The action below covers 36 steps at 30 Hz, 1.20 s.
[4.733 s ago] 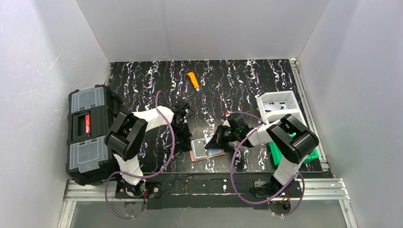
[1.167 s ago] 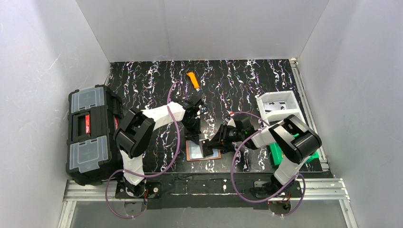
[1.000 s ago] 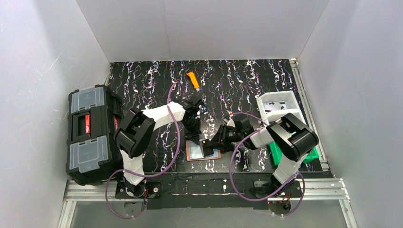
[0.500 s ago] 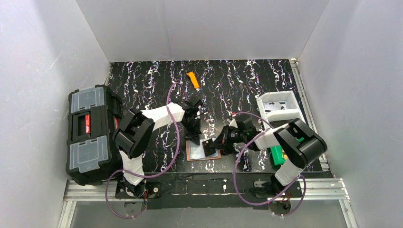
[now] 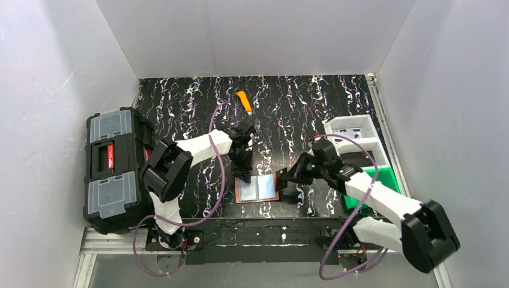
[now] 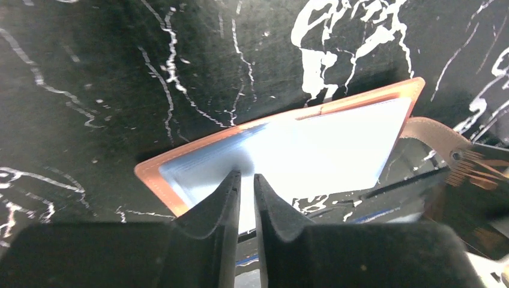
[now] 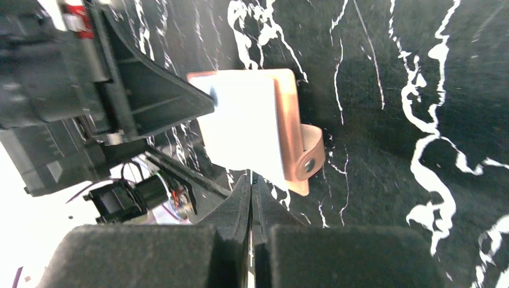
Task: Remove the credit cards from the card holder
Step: Remove the credit card from the card holder, then place the credit card in the storage box.
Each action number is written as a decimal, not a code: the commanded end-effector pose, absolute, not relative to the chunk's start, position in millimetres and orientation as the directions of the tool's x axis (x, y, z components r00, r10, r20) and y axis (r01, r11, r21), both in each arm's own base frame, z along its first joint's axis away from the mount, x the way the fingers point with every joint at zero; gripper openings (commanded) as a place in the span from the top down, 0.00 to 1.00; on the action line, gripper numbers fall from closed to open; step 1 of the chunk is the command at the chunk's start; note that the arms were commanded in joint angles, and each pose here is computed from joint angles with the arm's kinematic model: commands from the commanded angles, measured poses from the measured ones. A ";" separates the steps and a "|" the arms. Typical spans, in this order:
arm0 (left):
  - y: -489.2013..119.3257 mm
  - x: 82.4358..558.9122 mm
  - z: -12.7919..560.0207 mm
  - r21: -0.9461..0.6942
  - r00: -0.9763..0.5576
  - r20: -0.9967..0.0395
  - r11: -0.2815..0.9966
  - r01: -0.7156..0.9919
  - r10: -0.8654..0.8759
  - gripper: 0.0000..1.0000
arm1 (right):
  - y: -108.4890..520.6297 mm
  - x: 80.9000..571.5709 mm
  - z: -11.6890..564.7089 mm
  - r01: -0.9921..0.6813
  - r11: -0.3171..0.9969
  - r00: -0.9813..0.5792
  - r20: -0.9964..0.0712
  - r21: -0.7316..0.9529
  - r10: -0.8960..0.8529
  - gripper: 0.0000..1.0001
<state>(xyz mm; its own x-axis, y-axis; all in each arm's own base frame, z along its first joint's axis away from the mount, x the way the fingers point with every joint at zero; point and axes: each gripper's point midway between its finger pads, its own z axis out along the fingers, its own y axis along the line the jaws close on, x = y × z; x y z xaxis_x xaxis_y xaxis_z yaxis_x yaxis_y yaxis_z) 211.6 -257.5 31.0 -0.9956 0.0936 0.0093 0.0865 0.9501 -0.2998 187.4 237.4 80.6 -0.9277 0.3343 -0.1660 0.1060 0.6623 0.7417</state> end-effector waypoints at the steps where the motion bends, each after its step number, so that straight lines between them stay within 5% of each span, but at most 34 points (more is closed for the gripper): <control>1: -254.2 216.8 69.0 -0.286 -0.982 -0.073 0.939 0.190 0.177 0.83 | 198.8 198.0 115.1 0.168 0.750 -0.855 -0.283 0.640 0.434 0.99; 10: -282.1 212.6 114.0 -0.430 -0.960 -0.150 0.858 0.280 0.237 0.47 | 98.3 210.7 150.2 0.533 0.747 -0.634 -0.397 0.398 0.663 0.99; 15: -287.8 208.0 126.2 -0.475 -0.953 -0.167 0.826 0.304 0.254 0.37 | 50.3 235.4 152.7 0.685 0.659 -0.520 -0.425 0.310 0.741 0.99; 26: -289.7 202.3 134.5 -0.511 -0.950 -0.184 0.801 0.312 0.253 0.35 | -40.8 280.0 152.2 0.831 0.453 -0.248 -0.516 0.321 0.820 0.99; 33: -289.7 201.0 131.8 -0.514 -0.952 -0.175 0.801 0.307 0.252 0.35 | -52.6 305.2 138.5 0.830 0.438 -0.236 -0.495 0.345 0.836 0.99; 36: -288.8 200.0 131.0 -0.512 -0.953 -0.171 0.803 0.304 0.251 0.35 | -52.1 311.2 136.7 0.827 0.431 -0.230 -0.481 0.361 0.846 0.79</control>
